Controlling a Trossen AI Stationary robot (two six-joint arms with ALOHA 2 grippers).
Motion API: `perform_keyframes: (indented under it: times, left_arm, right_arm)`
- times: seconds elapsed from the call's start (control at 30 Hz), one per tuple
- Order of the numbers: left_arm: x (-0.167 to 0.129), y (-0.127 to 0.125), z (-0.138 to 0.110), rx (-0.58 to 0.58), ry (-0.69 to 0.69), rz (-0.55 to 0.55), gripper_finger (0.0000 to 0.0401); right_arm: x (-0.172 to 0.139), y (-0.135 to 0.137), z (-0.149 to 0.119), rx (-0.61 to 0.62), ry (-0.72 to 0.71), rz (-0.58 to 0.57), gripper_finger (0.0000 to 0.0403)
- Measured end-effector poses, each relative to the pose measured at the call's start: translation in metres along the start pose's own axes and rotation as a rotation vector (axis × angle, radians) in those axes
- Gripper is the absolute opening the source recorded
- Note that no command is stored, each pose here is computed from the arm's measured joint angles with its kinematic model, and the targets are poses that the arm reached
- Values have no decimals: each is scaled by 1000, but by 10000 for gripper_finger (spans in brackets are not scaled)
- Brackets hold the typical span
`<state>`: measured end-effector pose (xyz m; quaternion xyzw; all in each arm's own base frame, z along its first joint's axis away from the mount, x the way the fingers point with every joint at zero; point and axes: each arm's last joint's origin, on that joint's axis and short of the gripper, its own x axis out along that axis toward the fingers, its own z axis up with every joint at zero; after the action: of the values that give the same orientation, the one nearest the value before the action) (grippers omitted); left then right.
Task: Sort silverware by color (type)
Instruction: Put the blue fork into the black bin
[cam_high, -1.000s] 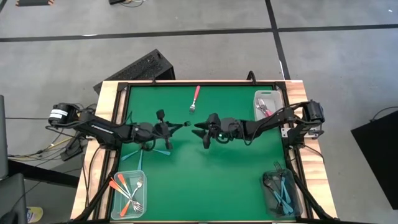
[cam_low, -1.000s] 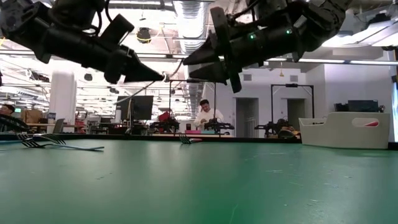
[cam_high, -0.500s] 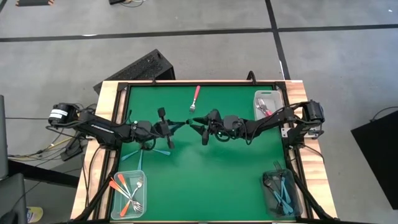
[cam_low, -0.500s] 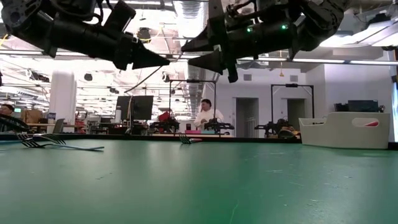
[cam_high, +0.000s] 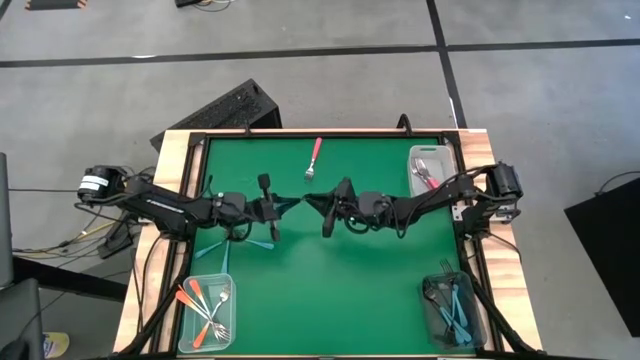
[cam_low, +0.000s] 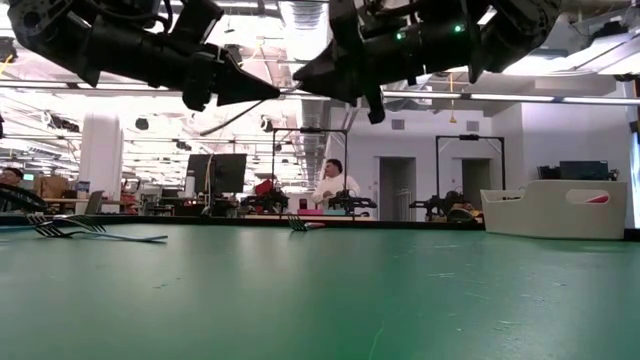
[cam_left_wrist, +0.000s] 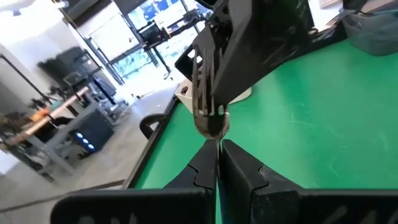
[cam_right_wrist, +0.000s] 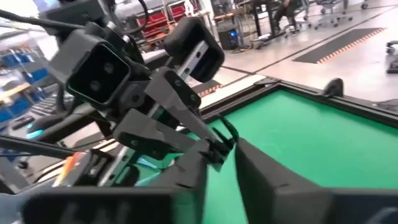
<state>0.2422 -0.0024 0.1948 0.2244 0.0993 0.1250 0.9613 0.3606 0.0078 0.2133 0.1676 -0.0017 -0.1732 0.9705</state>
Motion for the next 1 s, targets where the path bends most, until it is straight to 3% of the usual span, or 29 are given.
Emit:
perform_keyframes:
  times: [0.1, 0.3, 0.4, 0.57, 0.73, 1.0]
  left_arm:
    - [0, -2, -1, -48, -6, -50, 3]
    - [0, -6, -3, -62, 7, -117, 48]
    - [0, -6, -5, -78, 25, -119, 75]
    - [-1, -6, -9, -148, 84, -79, 109]
    - [-2, -9, -19, -197, 194, -78, 115]
    - [-5, -12, -29, -267, 298, -92, 116]
  right_arm:
    - [0, -1, -2, -34, 21, -12, 19]
    - [-1, -8, -4, -85, 98, -50, 15]
    - [-10, -15, 4, -129, 202, -81, 12]
    - [-35, -14, 29, -132, 512, -5, 11]
    - [-72, 2, 66, -87, 814, 82, 11]
    - [-134, 12, 104, -26, 1267, 15, 12]
